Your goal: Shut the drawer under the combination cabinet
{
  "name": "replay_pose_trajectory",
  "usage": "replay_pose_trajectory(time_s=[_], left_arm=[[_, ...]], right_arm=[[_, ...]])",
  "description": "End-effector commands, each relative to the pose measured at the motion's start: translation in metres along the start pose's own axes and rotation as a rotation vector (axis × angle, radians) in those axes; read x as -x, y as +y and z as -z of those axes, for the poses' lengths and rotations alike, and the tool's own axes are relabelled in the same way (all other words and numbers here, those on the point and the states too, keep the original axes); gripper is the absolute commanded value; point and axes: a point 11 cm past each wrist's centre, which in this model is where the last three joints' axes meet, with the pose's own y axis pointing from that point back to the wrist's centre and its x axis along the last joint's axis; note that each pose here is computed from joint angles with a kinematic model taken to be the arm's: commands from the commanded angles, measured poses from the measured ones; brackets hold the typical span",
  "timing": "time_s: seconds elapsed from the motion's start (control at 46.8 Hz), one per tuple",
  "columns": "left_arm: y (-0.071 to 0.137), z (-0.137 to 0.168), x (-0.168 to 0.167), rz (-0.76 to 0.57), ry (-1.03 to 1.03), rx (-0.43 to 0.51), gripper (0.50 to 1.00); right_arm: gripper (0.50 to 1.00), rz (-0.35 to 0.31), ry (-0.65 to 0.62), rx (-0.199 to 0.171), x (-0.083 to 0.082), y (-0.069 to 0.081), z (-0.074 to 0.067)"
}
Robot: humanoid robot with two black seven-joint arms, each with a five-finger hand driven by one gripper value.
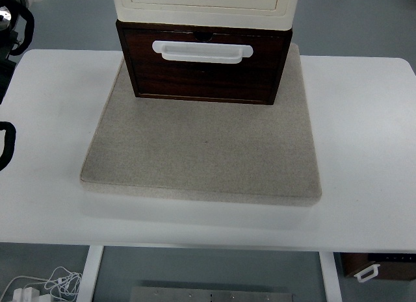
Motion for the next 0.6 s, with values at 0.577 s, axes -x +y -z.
replay_pose_trajectory(time_s=[0.577], left_arm=[[0.004, 0.064, -0.027, -0.036, 0.007, -0.094, 0.996]], right_arm=[[0.952, 0.006, -0.001, 0.000, 0.001, 0.000, 0.000]])
